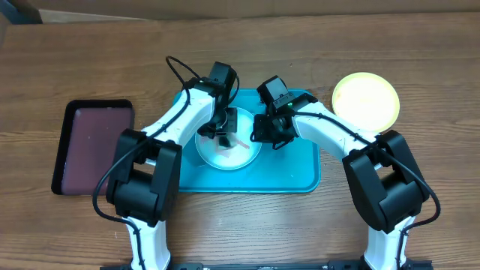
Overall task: Clean dirty plates on tray and stack at the side
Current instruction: 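Scrub the light-blue plate with the sponge while the right gripper holds it, then lift the light-blue plate and stack it on the yellow plate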
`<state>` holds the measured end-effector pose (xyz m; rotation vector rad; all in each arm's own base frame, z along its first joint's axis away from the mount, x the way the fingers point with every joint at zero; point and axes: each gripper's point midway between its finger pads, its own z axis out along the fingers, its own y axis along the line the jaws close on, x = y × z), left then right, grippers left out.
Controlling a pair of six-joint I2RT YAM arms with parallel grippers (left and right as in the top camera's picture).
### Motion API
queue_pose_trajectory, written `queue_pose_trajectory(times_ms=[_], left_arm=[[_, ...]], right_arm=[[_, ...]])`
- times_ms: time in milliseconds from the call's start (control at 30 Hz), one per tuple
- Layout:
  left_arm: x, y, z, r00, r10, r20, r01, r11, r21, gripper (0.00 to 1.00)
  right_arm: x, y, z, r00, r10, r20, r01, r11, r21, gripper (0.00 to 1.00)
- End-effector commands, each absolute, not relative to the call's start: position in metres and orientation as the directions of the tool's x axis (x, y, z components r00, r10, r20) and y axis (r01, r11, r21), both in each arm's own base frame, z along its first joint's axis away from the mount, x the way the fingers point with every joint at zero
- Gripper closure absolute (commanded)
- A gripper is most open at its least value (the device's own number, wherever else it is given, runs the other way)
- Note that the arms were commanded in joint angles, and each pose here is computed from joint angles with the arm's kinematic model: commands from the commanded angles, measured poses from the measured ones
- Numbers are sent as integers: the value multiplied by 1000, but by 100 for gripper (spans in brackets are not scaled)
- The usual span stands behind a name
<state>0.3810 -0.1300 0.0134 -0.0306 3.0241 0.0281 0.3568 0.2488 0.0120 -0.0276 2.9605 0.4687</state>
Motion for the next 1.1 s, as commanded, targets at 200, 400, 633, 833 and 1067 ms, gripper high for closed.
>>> queue_pose_trajectory(times_ms=[200, 400, 633, 833, 1067], left_arm=[[387, -7, 78, -910, -175, -377, -381, 714, 588, 96], [395, -22, 138, -856, -286, -430, -472, 771, 428, 96], [397, -76, 157, -947, -185, -263, -189, 982, -8, 96], [389, -82, 132, -975, -170, -144, -152, 980, -125, 96], [390, -80, 104, -980, -168, -105, -155, 981, -120, 96]], right_arm=[[359, 234, 9, -988, 22, -154, -18, 967, 253, 96], [367, 238, 33, -985, -8, -170, -51, 968, 246, 96], [397, 206, 112, -939, 17, -343, -8, 998, 69, 96], [408, 158, 206, -835, -20, -550, 110, 973, -202, 96], [394, 153, 292, -699, -329, -635, 130, 815, -565, 96]])
